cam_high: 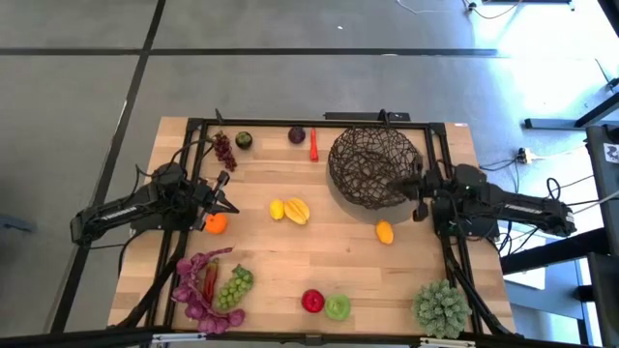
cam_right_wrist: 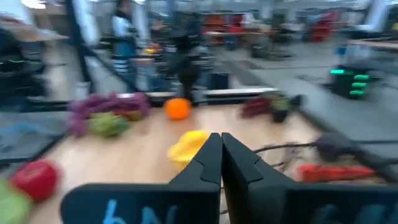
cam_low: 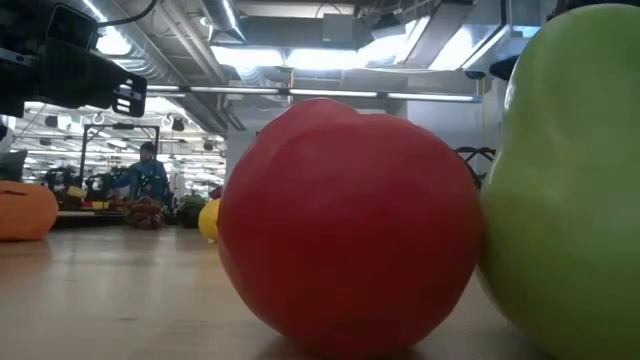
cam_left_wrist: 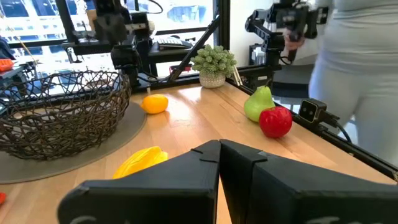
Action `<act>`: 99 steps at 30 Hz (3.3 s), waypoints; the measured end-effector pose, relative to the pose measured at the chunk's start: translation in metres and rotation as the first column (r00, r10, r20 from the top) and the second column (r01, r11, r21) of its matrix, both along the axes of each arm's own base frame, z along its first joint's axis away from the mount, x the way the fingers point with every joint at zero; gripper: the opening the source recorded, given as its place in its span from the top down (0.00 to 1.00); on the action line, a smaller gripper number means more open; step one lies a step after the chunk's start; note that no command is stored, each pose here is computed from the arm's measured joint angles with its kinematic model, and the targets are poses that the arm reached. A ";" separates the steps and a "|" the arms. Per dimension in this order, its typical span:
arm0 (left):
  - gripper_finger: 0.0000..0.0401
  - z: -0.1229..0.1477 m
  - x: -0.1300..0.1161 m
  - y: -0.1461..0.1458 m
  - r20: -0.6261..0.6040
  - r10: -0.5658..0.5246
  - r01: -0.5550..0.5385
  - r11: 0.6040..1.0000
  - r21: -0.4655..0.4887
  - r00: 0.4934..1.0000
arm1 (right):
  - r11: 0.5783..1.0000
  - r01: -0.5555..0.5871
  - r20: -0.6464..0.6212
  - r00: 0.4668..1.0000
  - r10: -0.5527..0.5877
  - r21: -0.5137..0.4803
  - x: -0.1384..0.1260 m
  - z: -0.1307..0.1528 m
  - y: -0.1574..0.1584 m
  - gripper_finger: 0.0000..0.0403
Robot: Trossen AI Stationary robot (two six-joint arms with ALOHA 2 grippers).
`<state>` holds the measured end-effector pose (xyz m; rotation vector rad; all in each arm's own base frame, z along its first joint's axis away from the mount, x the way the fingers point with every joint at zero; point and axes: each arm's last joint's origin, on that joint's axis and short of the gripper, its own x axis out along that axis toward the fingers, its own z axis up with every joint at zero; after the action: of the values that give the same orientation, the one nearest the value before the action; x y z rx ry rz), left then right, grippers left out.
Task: Build produce basket
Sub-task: Put the lemon into the black wire basket
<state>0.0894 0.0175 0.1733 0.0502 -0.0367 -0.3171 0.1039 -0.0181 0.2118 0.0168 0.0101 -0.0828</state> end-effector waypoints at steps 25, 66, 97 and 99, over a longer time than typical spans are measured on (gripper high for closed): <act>1.00 0.000 0.000 0.000 0.000 0.001 -0.001 1.000 0.000 1.000 | 0.912 0.375 -0.611 0.765 -0.204 0.165 0.084 0.148 -0.025 1.00; 1.00 0.154 0.027 0.020 -0.445 0.255 -0.309 0.949 -0.054 0.859 | 0.858 0.213 -0.622 0.769 0.147 0.467 0.108 0.148 0.018 0.96; 1.00 0.153 0.029 0.019 -0.462 0.187 -0.231 0.972 -0.039 0.867 | 0.290 0.868 -0.895 0.308 0.322 0.403 0.123 0.088 0.026 0.49; 1.00 0.153 0.029 0.019 -0.462 0.187 -0.231 0.972 -0.039 0.867 | 0.294 0.876 -0.894 0.272 0.357 0.384 0.130 0.082 0.030 0.49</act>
<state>0.1187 0.0360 0.3262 -0.1141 0.4212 -0.1020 0.2335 0.0117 0.2935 1.2552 1.3752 -0.5896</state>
